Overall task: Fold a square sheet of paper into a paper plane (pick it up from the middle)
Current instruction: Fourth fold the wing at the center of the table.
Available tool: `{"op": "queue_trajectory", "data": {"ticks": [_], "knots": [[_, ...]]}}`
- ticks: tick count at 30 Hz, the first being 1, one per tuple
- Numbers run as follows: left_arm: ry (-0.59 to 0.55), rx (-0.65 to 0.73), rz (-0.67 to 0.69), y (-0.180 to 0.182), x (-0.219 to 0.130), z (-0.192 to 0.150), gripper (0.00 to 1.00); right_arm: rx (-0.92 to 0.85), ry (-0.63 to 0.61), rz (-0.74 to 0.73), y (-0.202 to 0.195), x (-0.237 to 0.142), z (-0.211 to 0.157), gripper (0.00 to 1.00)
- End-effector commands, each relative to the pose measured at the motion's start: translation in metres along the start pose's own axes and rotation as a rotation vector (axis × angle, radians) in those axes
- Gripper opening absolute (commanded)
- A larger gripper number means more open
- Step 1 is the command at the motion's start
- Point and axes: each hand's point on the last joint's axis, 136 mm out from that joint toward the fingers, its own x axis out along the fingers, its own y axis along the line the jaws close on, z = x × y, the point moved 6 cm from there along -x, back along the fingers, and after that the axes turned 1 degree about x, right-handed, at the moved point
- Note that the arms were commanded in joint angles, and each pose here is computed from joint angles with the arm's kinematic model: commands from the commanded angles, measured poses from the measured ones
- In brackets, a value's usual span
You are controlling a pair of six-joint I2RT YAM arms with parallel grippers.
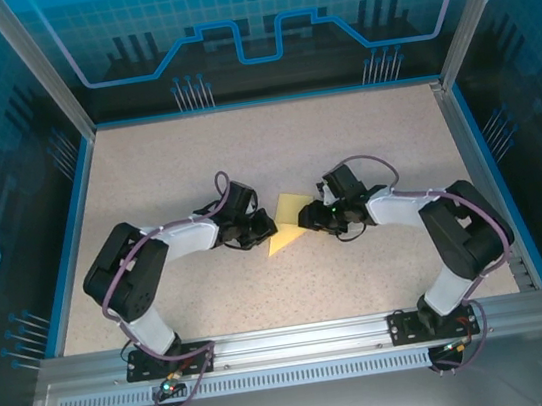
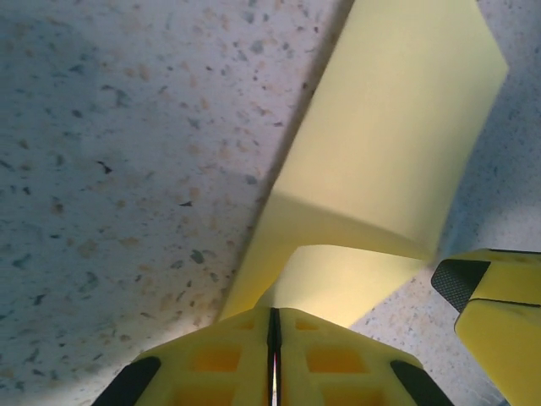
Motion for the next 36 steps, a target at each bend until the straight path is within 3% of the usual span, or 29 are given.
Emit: {"op": "queue_trajectory", "data": {"ticks": [1,14,36], "knots": [[0.000,-0.006,0.040,0.007,0.005,0.003,0.11,0.036,0.024,0.051,0.003,0.007,0.005,0.53],[0.014,-0.012,0.061,0.011,0.010,0.002,0.10,0.058,0.045,0.091,0.007,0.016,0.008,0.41],[0.008,-0.009,0.037,0.006,0.000,0.004,0.13,0.146,0.045,0.161,0.013,0.026,0.013,0.30]]}}
